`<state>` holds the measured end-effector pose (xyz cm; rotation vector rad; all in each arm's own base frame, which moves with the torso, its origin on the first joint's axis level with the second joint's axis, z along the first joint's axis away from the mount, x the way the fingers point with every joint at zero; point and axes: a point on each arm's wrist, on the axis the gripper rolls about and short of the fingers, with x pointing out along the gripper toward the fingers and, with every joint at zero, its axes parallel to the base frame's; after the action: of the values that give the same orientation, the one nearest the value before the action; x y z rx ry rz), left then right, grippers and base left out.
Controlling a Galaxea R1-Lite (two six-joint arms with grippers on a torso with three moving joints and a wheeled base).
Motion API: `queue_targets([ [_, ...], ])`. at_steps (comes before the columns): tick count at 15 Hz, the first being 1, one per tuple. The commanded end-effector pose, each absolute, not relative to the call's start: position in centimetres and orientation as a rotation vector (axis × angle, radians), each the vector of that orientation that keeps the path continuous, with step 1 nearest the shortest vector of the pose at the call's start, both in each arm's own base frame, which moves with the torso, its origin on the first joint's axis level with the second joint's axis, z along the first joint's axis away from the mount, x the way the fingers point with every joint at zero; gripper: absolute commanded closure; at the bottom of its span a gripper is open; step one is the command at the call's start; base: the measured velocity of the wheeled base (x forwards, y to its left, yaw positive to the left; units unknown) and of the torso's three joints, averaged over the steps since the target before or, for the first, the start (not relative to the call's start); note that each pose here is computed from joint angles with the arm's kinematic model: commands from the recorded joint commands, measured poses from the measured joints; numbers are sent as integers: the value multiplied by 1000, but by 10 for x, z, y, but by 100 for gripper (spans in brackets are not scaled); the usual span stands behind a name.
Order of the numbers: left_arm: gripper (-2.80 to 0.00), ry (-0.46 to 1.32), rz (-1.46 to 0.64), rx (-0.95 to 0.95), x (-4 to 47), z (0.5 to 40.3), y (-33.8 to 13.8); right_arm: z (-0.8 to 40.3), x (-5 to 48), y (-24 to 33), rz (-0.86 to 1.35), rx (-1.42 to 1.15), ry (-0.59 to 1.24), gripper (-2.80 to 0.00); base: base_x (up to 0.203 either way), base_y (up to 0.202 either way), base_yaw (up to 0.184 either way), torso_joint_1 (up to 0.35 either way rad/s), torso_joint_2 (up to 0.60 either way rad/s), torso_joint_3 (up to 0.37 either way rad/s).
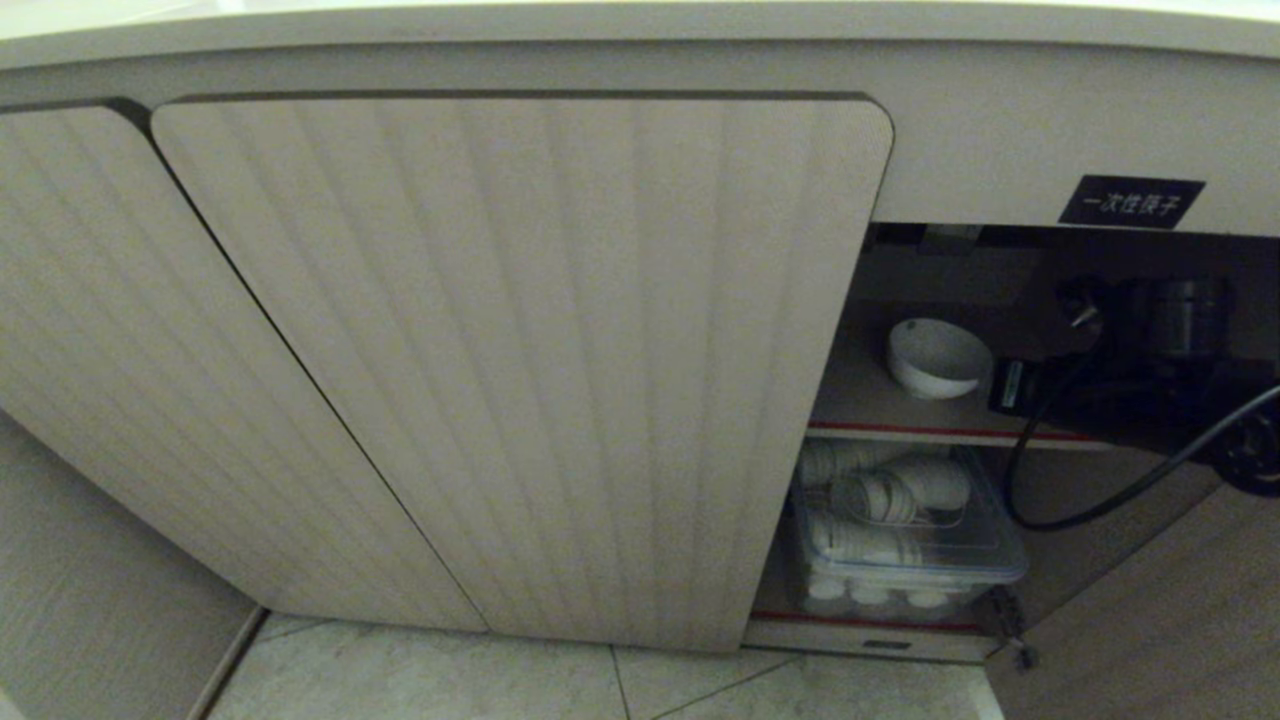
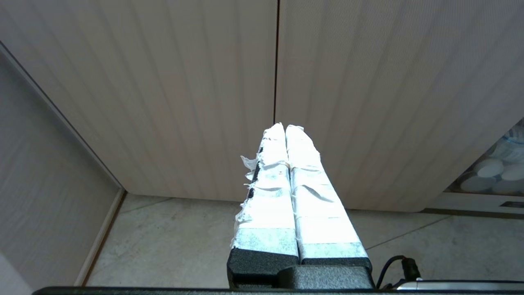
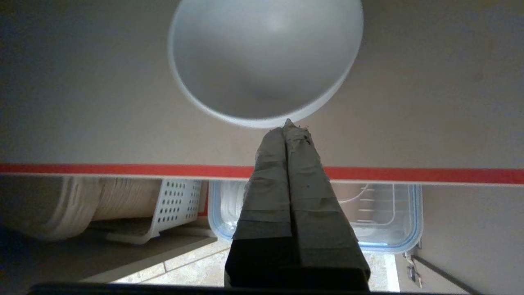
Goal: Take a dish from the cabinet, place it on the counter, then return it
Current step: Take the bowl from the cabinet
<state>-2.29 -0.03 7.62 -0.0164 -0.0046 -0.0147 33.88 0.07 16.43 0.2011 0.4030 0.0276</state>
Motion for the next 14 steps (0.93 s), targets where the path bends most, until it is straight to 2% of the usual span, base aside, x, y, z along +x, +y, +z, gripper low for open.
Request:
queue_targets([
  [1, 0, -6, -15, -17, -23, 76, 0, 160, 348, -2, 20, 204, 407, 0, 0, 0, 0, 0, 0, 0],
  [4, 0, -6, -15, -17, -23, 76, 0, 160, 360, -3, 12, 201, 390, 0, 0, 0, 0, 0, 0, 0],
  [7, 0, -6, -15, -17, -23, 76, 0, 158, 367, -2, -96, 191, 379, 0, 0, 0, 0, 0, 0, 0],
  [13, 0, -5, -15, -17, -23, 76, 0, 159, 368, -2, -106, 218, 368, 0, 0, 0, 0, 0, 0, 0],
  [14, 0, -6, -15, -17, -23, 76, 0, 158, 369, -2, -106, 218, 370, -280, 0, 0, 0, 0, 0, 0],
])
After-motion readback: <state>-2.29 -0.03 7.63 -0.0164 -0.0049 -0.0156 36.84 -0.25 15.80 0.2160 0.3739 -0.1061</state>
